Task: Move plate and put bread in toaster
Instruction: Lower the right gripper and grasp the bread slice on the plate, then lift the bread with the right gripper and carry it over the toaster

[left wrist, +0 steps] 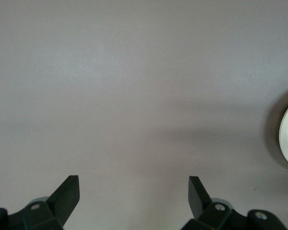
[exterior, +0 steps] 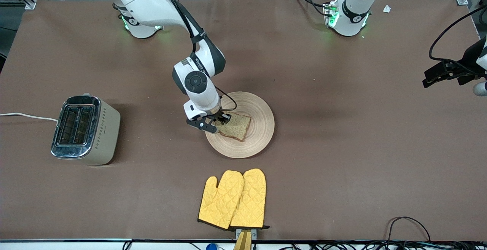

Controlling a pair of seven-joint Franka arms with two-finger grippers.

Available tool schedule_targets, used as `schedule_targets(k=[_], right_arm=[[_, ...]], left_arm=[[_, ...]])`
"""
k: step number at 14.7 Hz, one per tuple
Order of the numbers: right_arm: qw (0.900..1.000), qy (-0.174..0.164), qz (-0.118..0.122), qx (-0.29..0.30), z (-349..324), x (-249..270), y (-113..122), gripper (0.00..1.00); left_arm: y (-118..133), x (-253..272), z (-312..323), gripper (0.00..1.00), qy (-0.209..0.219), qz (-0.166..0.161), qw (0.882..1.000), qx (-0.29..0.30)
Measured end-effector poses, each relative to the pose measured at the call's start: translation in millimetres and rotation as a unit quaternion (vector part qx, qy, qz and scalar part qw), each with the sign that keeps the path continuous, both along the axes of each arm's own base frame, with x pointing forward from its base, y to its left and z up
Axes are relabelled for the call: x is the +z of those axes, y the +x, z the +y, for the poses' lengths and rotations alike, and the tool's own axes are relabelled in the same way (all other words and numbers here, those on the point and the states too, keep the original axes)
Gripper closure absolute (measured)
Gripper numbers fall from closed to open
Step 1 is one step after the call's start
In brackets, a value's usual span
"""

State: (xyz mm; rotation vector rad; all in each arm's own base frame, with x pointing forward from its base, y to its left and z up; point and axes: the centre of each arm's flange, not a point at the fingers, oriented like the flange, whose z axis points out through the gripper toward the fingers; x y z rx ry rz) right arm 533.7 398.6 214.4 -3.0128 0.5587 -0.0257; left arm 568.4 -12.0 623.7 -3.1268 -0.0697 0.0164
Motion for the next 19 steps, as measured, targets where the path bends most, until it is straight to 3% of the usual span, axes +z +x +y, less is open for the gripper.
schedule_targets(k=[6, 8, 9, 15, 17, 19], right_arm=[[1.000, -0.004, -0.006, 0.003, -2.6, 0.4, 2.6, 0.74], [1.000, -0.004, -0.007, 0.003, -2.5, 0.8, 2.7, 0.93], [1.000, -0.004, -0.007, 0.003, -2.1, 1.4, 2.9, 0.96], [1.000, 0.005, -0.017, -0.014, 14.2, 49.3, 22.7, 0.96], [1.000, -0.016, -0.021, -0.004, 16.2, 84.0, 36.7, 0.96], [0.997, -0.069, -0.010, 0.012, 12.5, 123.6, 45.4, 0.96]], left_arm=[[0.1, -0.3, -0.1, 0.00, 0.000, 0.000, 1.000, 0.000], [0.1, -0.4, -1.3, 0.00, 0.000, 0.000, 1.000, -0.001], [0.1, -0.4, -2.0, 0.00, 0.000, 0.000, 1.000, -0.001], [0.1, -0.5, -2.1, 0.00, 0.000, 0.000, 1.000, -0.001], [0.1, -0.5, -2.0, 0.00, 0.000, 0.000, 1.000, -0.001], [0.2, -0.5, -2.0, 0.00, 0.000, 0.000, 1.000, 0.000]])
